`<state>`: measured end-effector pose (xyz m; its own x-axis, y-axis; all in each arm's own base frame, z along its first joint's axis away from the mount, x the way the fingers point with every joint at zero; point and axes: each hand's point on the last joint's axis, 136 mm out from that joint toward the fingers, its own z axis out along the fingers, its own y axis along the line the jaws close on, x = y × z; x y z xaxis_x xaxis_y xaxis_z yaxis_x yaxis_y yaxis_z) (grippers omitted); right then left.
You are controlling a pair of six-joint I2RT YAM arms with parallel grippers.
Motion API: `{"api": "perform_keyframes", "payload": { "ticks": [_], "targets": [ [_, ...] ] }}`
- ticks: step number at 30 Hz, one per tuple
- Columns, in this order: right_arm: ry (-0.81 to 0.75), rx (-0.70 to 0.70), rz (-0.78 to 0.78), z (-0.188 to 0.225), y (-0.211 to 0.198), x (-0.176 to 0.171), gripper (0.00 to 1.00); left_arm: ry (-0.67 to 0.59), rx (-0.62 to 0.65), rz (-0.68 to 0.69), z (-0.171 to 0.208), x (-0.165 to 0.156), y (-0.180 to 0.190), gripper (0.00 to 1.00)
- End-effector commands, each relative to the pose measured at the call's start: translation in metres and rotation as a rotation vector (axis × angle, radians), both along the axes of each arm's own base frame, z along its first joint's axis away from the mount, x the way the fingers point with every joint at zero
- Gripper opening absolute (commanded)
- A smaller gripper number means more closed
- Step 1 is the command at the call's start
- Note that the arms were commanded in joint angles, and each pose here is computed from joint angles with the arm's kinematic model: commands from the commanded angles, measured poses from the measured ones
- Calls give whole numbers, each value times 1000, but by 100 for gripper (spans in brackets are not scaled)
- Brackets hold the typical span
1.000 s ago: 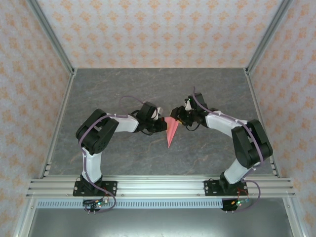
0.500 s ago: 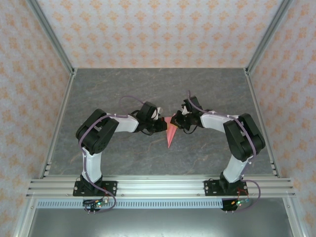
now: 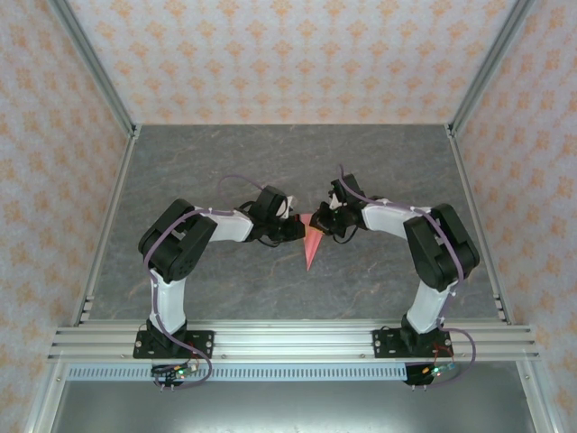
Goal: Fold a paper plane with a square sheet of paper (fold left side to right side)
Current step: Fold the wing for the fifth time at the center of the table.
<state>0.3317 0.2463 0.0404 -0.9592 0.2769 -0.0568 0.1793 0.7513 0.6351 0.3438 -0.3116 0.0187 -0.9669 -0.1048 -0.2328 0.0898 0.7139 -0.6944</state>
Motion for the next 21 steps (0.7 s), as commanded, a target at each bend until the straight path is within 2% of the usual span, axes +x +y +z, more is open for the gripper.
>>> {"api": "perform_keyframes", "payload": {
  "ticks": [1,21],
  "targets": [
    [13,-52,11,-9,-4,0,11,33,60,-5,-23,-5,6,0],
    [18,-126,-12,-21,-20,-9,11,40,58,0,-24,-1,3,0]
  ]
}}
